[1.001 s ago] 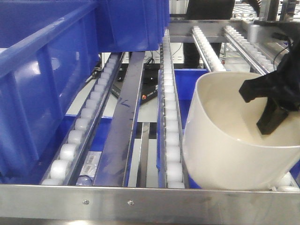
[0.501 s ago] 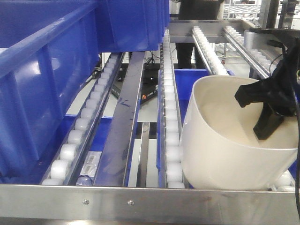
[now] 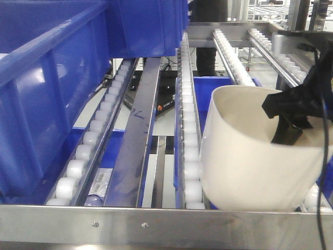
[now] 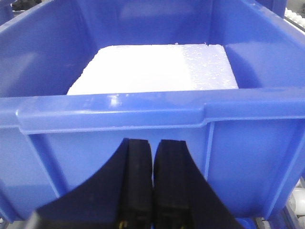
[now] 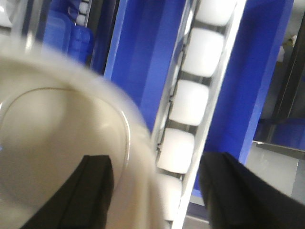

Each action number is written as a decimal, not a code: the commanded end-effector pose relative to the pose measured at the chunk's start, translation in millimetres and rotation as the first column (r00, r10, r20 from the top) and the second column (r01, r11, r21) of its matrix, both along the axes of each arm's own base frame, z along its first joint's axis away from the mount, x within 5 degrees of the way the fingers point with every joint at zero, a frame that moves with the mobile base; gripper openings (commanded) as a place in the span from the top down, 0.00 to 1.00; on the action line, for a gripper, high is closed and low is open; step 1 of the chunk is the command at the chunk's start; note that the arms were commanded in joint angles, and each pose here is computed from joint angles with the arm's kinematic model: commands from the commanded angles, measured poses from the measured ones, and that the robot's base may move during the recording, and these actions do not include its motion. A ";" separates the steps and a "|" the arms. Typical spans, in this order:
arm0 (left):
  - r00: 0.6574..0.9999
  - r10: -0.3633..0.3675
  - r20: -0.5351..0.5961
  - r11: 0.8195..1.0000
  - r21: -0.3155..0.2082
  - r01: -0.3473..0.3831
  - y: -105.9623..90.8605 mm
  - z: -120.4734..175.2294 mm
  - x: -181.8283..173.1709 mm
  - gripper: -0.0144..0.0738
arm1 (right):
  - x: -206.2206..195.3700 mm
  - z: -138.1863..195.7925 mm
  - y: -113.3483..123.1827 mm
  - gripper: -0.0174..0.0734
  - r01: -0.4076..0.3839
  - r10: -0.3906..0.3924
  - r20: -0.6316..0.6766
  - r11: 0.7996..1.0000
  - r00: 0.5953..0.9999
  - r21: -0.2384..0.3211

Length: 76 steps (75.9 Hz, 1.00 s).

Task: Move white bin to right shelf second layer
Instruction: 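Open the right gripper and lift it out of the bin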

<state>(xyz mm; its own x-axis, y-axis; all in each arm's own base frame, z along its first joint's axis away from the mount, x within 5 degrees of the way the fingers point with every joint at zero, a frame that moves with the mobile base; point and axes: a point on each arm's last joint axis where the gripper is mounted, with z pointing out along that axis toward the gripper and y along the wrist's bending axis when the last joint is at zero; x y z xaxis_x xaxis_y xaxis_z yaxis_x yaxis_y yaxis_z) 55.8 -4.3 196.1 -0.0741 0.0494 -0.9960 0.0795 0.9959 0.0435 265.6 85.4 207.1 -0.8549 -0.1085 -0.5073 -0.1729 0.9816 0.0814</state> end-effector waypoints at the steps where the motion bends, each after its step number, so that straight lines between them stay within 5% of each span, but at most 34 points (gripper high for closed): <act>1: 0.998 -0.002 0.064 1.000 -0.010 0.003 -0.2 -3.7 0.7 0.74 | 3.8 26.7 0.7 0.24 -0.002 -0.003 0.125 0.999 0.992 0.039; 57: 0.998 -0.002 0.064 1.000 -0.010 0.003 -0.2 -3.7 0.7 0.74 | -13.7 79.1 -4.9 0.24 -0.016 -0.017 0.317 0.995 0.948 0.101; 76: 0.998 -0.002 0.064 1.000 -0.010 0.003 -0.2 -3.7 0.7 0.74 | -33.7 118.3 -11.9 0.25 -0.038 -0.044 0.490 0.987 0.871 0.156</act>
